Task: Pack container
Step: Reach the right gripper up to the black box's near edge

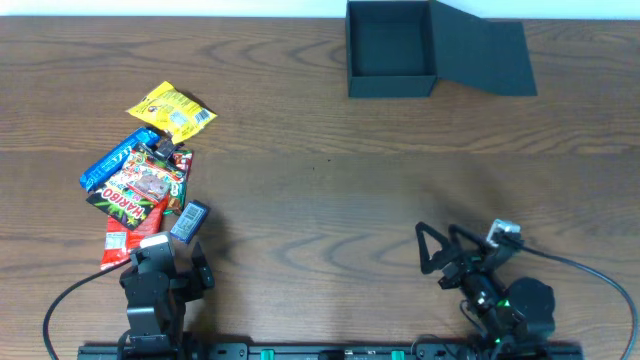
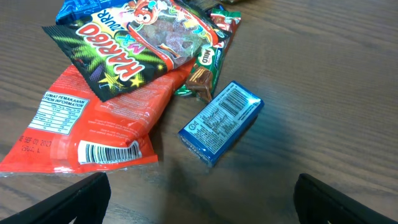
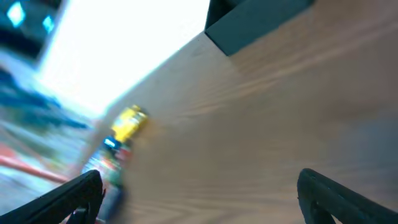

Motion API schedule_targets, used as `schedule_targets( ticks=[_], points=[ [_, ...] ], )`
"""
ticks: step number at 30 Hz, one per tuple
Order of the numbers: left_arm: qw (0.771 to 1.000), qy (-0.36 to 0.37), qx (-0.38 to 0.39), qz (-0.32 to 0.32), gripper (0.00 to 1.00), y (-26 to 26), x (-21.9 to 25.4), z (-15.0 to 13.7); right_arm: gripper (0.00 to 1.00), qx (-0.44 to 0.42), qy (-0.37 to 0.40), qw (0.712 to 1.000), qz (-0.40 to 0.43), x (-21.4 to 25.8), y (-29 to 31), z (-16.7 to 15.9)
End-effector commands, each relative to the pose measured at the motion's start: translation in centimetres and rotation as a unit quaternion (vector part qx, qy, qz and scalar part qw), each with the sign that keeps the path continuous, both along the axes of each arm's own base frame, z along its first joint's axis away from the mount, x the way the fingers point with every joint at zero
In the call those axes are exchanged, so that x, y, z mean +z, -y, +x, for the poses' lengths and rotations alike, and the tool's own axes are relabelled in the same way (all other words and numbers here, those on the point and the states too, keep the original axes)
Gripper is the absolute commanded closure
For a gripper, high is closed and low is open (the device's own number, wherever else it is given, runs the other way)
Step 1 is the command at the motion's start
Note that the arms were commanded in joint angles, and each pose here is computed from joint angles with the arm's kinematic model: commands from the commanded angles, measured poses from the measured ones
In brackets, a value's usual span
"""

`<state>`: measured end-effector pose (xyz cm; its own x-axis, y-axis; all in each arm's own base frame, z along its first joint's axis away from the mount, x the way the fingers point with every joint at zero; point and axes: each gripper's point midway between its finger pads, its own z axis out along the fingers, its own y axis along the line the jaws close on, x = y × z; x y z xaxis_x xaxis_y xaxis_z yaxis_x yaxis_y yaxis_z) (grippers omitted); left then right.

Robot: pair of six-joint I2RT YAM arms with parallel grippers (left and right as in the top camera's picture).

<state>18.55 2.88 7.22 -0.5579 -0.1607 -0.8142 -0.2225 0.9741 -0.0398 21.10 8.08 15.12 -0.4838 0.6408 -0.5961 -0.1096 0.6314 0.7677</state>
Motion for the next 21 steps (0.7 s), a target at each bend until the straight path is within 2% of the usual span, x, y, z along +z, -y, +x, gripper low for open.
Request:
schedule_targets(
  ticks=[1, 2, 4, 11, 15, 21],
  points=[
    [1.000, -0.006, 0.002, 0.006, 0.05, -0.2, -0.5, -0.1, 0.01, -0.023, -0.023, 0.991, 0.131, 1.8, -0.1, 0.3],
    [1.000, -0.006, 0.002, 0.006, 0.05, -0.2, -0.5, -0.1, 0.01, -0.011, 0.010, 0.992, 0.125, 3.2, -0.4, 0.4],
    [1.000, -0.006, 0.002, 0.006, 0.05, -0.2, -0.5, -0.1, 0.01, 0.000, 0.025, 0.992, 0.127, 4.1, -0.7, 0.5],
    [1.000, -0.006, 0.002, 0.006, 0.05, -0.2, -0.5, -0.1, 0.01, 0.000, -0.040, 0.996, 0.082, 4.0, -0.9, 2.7],
    [1.000, -0.006, 0.002, 0.006, 0.05, -0.2, -0.5, -0.1, 0.01, 0.000, -0.084, 0.996, 0.041, 6.4, -1.0, 6.6],
    [1.000, -0.006, 0.002, 0.006, 0.05, -0.2, -0.5, -0.1, 0.01, 0.003, -0.210, 0.978, -0.002, 6.7, -1.8, 13.6]
  ],
)
